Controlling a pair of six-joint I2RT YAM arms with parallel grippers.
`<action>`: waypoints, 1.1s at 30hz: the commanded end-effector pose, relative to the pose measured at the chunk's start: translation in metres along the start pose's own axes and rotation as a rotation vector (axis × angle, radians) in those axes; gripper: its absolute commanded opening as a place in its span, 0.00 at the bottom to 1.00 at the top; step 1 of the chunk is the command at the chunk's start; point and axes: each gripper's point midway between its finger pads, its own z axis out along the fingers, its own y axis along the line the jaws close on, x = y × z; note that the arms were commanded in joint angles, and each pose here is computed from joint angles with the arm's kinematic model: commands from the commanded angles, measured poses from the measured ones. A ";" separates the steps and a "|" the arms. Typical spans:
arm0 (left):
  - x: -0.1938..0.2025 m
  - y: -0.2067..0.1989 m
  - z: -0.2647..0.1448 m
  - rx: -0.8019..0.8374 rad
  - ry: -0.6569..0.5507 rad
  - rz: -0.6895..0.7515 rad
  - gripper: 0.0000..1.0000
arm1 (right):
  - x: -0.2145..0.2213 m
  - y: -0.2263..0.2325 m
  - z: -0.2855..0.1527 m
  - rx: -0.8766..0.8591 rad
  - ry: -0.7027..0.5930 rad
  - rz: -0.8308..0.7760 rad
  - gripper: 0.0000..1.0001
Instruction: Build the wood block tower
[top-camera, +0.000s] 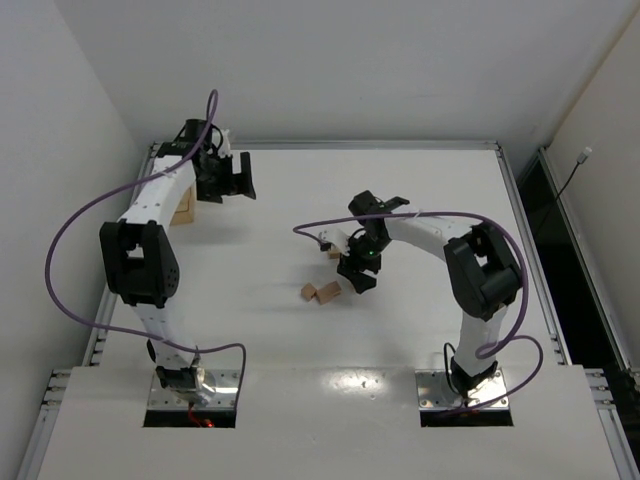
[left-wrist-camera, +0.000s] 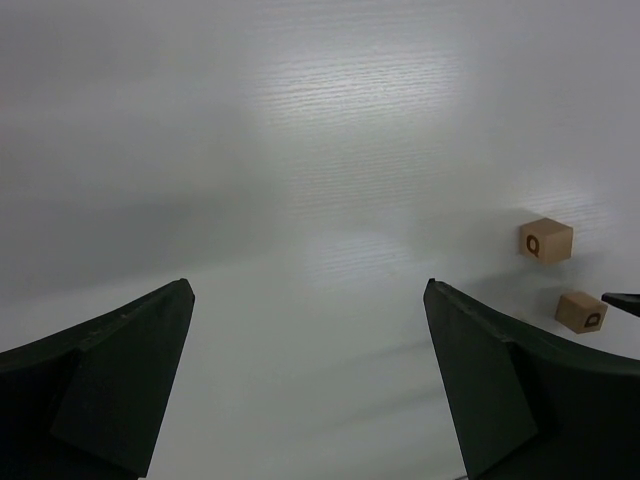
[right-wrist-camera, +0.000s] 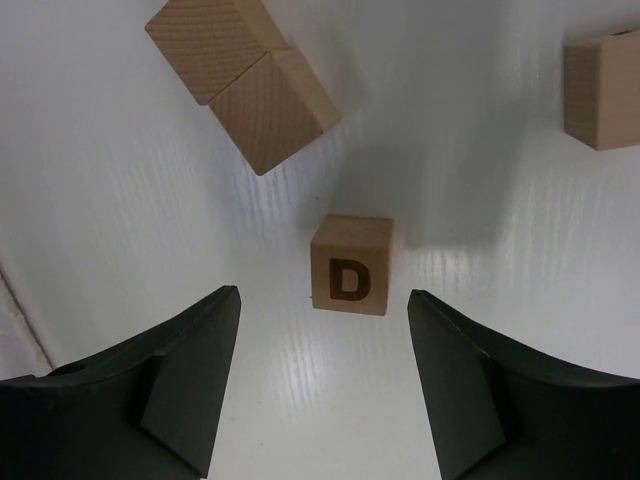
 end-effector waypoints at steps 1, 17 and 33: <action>-0.009 -0.001 -0.002 0.031 -0.017 -0.004 1.00 | -0.011 -0.008 0.003 0.033 -0.017 -0.055 0.65; -0.009 0.010 0.006 0.020 -0.003 -0.024 1.00 | 0.000 -0.013 0.023 0.114 0.102 -0.054 0.00; 0.005 -0.009 -0.058 -0.134 -0.210 -0.047 1.00 | -0.053 -0.054 -0.067 0.587 -0.109 0.882 0.00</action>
